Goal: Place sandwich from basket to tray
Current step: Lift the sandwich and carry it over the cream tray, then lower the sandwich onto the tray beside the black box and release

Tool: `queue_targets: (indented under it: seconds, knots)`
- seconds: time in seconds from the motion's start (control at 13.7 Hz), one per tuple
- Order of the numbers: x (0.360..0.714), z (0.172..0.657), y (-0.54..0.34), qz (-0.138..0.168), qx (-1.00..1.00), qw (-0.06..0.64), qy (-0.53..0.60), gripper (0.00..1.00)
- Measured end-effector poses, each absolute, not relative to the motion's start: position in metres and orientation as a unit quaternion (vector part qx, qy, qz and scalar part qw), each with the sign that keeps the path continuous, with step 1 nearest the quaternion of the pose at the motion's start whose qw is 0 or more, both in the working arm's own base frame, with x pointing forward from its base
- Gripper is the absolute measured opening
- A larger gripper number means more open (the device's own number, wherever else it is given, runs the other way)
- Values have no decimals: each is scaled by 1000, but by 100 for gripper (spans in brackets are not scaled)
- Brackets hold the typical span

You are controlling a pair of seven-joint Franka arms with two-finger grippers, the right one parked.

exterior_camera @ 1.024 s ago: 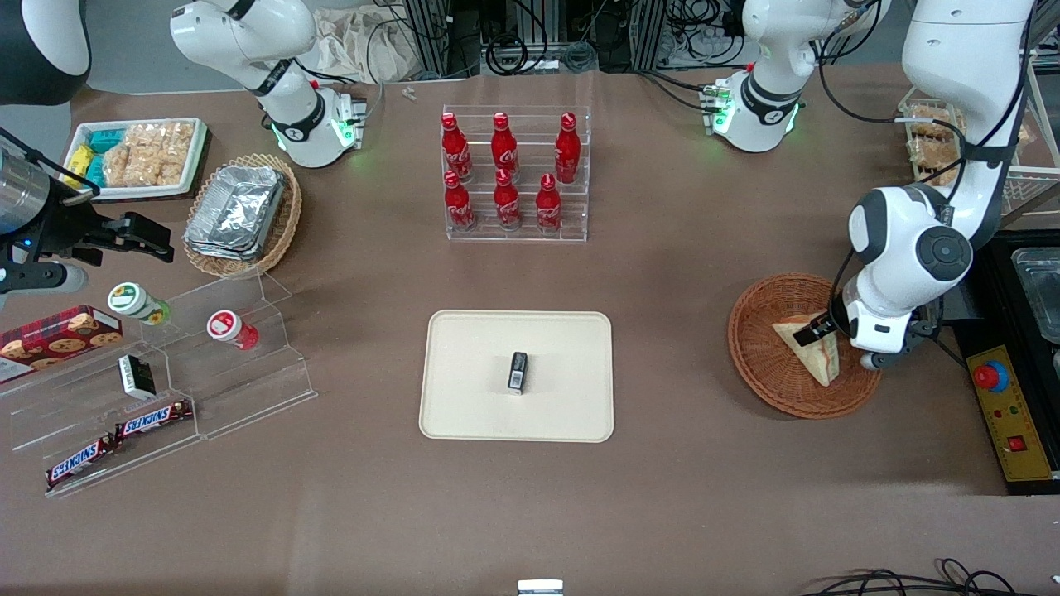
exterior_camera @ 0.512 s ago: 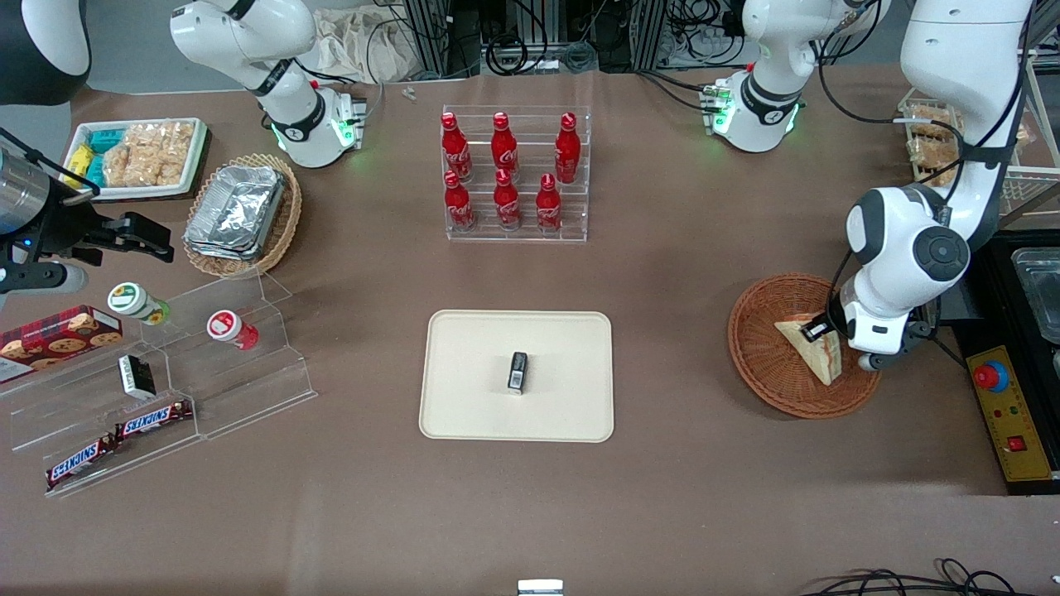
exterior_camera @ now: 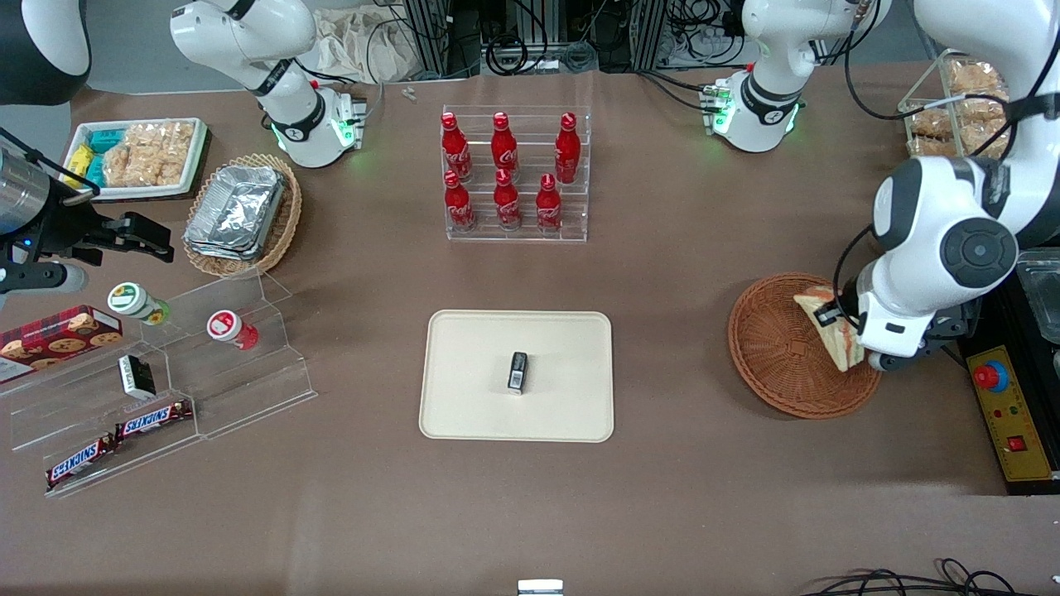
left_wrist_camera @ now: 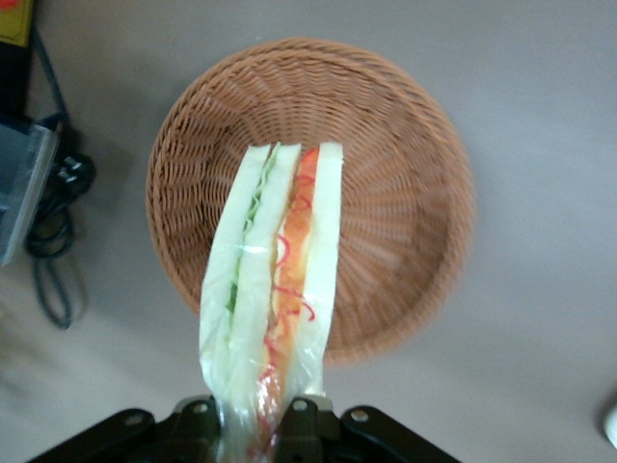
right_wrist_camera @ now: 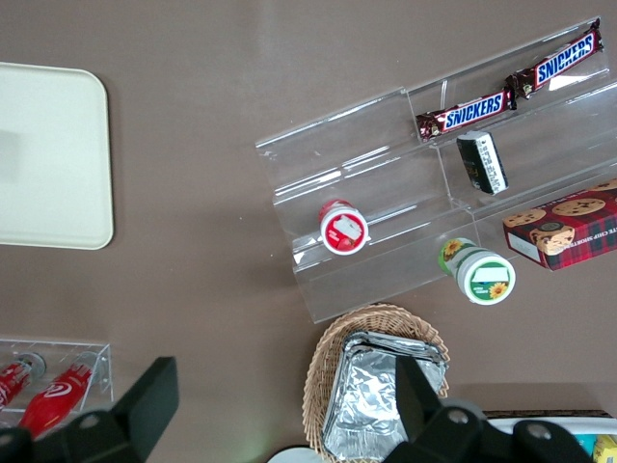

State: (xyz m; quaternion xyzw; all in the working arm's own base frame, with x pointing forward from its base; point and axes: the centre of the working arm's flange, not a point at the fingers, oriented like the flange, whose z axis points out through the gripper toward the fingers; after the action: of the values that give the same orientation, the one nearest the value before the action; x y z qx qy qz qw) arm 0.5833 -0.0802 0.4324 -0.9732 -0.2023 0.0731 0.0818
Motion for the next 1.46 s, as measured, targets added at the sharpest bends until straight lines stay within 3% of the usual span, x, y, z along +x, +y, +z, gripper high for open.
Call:
queue_targets:
  seconds: [0.22,0.37,0.51,0.8,0.95,1.24,1.46]
  knots:
    - [580,509,-174,48,-984,67,-159,20]
    - [571,507,-243,42,-988,58,-138,20]
    - [565,474,-312,44,-991,49,-115,20]
    - [578,378,-413,11,-997,-26,-68,20]
    - [589,333,-433,2,-998,-37,-56,20]
    - [594,253,-442,1,-1000,4,-25,20]
    - [597,231,-443,3,-1000,2,-21,20]
